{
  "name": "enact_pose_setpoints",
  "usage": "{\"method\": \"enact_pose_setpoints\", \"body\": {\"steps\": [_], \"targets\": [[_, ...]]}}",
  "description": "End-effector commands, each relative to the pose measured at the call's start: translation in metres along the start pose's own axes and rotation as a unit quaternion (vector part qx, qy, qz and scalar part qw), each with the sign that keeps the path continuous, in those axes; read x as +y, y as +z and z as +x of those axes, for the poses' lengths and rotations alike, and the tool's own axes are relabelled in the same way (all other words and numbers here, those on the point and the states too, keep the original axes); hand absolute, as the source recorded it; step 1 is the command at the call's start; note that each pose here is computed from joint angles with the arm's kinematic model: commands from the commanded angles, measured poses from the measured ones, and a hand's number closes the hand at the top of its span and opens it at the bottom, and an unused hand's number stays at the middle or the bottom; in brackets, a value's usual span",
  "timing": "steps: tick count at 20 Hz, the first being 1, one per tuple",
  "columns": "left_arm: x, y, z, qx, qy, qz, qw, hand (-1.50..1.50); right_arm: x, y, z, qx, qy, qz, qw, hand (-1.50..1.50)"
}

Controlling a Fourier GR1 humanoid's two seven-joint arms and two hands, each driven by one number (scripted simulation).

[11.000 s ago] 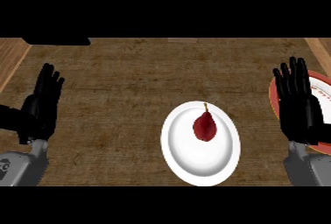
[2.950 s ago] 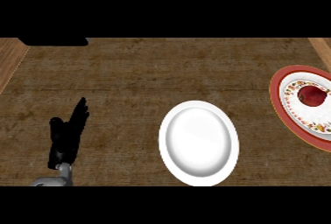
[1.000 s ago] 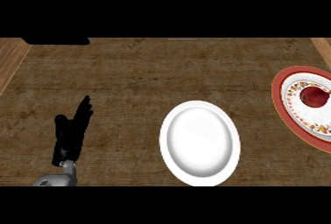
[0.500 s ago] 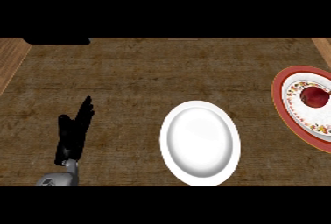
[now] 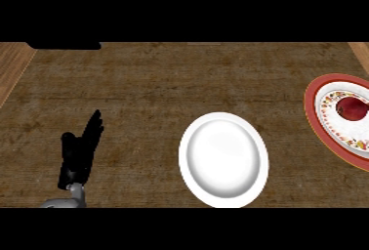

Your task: Pick the pear from the plate and place it in the plate

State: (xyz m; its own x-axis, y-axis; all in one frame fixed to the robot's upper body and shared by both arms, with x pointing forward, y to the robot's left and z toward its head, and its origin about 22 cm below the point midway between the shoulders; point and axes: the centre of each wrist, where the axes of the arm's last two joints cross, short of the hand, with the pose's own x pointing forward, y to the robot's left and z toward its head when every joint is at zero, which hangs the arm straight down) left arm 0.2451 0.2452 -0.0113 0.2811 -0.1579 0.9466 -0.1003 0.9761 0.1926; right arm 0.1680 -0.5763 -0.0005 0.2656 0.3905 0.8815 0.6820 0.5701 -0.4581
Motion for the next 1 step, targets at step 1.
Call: {"method": "enact_pose_setpoints", "body": {"steps": [1], "targets": [[-0.0093, -0.0074, -0.0075, -0.006, -0.005, 0.0, 1.0, 0.0, -0.0194, 0.0031, -0.0034, 0.006, 0.024, -0.01, 1.0, -1.5]]}}
